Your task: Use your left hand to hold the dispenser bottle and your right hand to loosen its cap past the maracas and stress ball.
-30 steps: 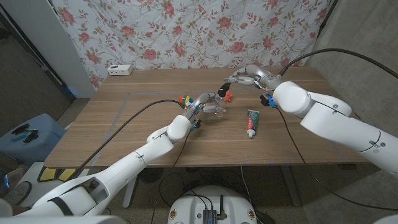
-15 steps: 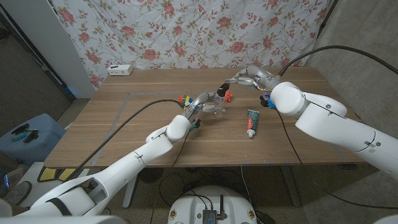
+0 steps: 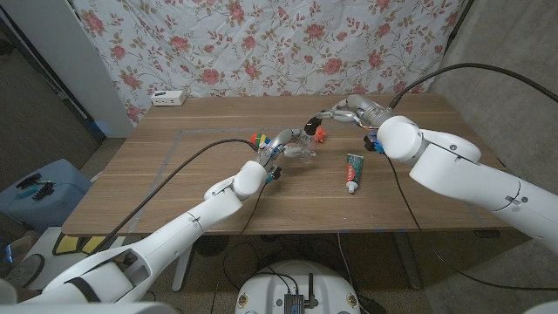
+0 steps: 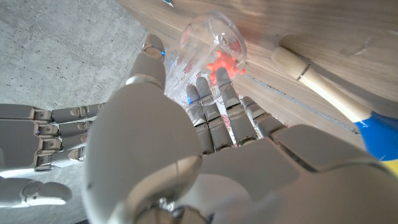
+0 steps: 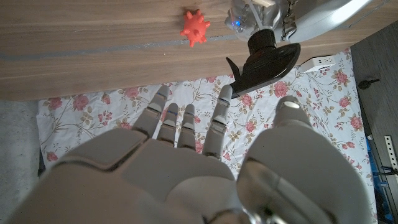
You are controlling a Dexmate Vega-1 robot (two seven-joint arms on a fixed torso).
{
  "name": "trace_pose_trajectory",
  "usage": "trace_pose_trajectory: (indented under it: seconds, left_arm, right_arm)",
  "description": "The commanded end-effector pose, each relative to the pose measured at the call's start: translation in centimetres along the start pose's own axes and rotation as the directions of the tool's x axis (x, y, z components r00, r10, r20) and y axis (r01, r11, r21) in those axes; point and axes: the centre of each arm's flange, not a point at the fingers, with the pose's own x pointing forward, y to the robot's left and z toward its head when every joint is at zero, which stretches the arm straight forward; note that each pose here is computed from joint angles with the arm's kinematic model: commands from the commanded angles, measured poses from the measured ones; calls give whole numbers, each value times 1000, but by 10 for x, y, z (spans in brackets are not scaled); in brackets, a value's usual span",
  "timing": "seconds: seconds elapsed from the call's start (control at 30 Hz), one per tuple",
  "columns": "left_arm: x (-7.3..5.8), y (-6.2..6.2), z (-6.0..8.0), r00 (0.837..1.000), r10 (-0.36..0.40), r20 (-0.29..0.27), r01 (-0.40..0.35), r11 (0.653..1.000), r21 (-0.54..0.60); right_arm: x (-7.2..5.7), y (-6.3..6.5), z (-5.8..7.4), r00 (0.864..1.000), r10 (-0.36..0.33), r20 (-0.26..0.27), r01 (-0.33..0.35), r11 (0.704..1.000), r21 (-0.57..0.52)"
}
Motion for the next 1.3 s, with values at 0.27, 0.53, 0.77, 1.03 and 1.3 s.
trace_pose_trajectory:
  seconds: [0.27,0.53,0.77,1.03,1.3]
  left_arm:
    - [6,-3,0,1000,-11,-3,11,1000,2]
    - [10,-3,0,1000,-20,4,20,1000,4]
    - [11,-5,1,1000,-22,3,22,1000,2]
    - [11,-6,1,1000,-21,-1,21,1000,1]
    - [11,-7,1,1000,-24,1,24,1000,-1]
  right_arm:
    - [8,10,-1,999,29,-24,-29,1000,12]
    - [11,12,2,999,34,-24,-34,999,10]
    - [13,12,5,999,32,-13,-32,999,-1]
    - [14,11,10,999,32,-2,-32,999,-18]
    - [17,14,12,999,47,-8,-47,998,-36]
